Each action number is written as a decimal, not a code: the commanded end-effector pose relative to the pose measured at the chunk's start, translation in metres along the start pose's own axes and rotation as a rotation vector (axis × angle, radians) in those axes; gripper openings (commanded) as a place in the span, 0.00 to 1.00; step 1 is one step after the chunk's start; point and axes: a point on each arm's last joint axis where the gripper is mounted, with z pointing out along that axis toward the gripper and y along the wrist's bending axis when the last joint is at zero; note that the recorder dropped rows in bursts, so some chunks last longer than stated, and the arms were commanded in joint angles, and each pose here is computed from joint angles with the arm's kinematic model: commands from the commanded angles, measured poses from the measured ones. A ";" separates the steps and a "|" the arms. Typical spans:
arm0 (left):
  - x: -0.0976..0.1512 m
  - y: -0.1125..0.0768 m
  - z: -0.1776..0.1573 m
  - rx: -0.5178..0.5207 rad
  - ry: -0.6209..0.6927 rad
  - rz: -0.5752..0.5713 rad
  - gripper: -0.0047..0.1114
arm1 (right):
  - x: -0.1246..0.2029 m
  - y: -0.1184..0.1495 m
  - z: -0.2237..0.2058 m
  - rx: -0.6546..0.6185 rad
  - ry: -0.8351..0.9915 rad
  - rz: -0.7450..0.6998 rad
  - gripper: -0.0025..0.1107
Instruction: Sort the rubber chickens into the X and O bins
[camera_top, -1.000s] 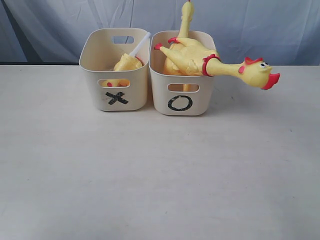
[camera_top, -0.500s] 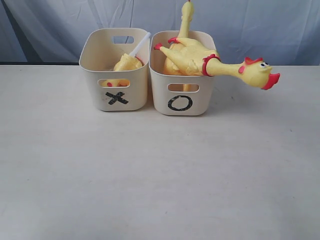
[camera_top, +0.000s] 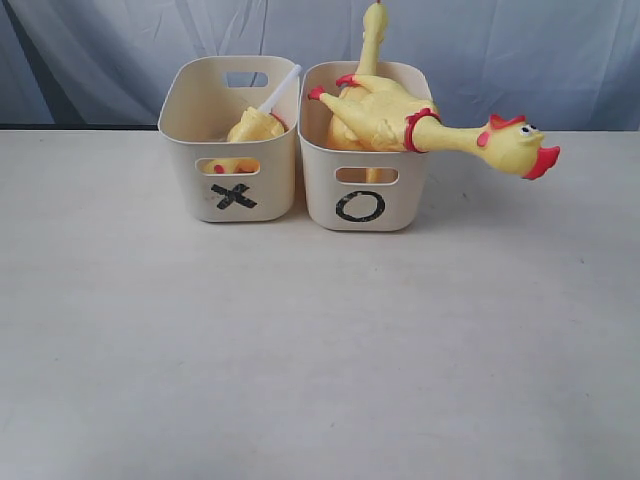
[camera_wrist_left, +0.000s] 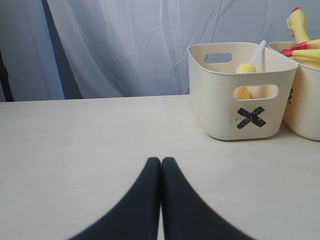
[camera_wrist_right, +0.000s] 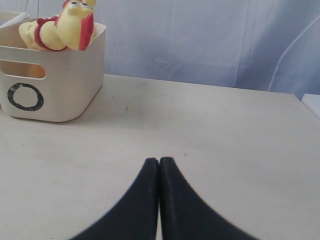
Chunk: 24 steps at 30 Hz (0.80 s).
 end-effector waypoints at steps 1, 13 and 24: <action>0.001 0.000 0.000 0.005 -0.004 -0.015 0.04 | 0.000 0.000 0.000 0.006 -0.009 -0.013 0.02; 0.001 0.000 0.000 0.005 -0.004 -0.015 0.04 | 0.000 0.000 0.000 0.006 -0.007 -0.013 0.02; 0.001 0.000 0.000 0.006 0.003 -0.016 0.04 | 0.000 0.000 0.000 0.006 -0.007 -0.013 0.02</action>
